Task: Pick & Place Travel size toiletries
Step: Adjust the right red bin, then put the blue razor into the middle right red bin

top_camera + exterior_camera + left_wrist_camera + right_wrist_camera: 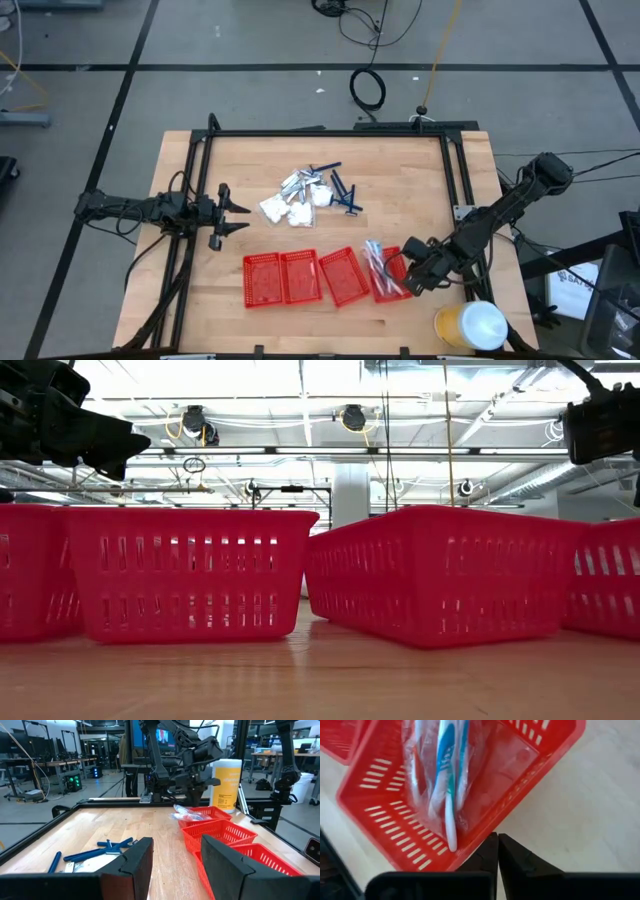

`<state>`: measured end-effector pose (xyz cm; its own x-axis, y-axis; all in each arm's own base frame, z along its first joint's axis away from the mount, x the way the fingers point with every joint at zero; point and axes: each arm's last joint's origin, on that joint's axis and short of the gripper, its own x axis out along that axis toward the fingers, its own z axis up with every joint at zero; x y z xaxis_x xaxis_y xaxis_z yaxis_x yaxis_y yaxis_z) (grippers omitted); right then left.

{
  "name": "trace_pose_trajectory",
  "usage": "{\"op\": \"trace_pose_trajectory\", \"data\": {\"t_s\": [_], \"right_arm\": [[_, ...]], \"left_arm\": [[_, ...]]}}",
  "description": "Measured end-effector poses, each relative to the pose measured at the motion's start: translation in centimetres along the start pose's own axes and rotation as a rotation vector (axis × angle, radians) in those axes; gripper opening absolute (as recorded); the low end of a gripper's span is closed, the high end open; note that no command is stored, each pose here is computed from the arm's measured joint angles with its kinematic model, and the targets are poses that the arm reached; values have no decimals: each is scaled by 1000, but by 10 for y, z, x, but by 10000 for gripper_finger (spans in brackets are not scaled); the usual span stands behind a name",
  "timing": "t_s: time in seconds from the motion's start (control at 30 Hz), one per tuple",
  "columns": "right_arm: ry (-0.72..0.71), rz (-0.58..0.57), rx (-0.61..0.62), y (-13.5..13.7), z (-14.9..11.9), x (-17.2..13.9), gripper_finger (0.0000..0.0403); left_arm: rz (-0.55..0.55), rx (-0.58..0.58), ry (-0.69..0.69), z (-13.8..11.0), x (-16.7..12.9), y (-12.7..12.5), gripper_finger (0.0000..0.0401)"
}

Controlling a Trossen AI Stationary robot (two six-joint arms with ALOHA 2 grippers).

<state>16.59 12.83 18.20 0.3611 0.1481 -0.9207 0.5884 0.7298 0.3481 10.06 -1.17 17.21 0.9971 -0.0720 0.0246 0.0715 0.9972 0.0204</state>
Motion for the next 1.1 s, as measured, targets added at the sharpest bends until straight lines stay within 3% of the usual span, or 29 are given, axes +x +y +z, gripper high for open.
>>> {"op": "trace_pose_trajectory", "data": {"t_s": [0.77,0.93,1.1], "right_arm": [[-137,203,-99,16,5,3,0],[-201,228,-160,18,7,-3,0],[-308,355,-298,27,12,-19,0]], "left_arm": [[0,0,0,0,0,0,166],[0,0,0,0,0,0,166],[0,0,0,0,0,0,166]]}}
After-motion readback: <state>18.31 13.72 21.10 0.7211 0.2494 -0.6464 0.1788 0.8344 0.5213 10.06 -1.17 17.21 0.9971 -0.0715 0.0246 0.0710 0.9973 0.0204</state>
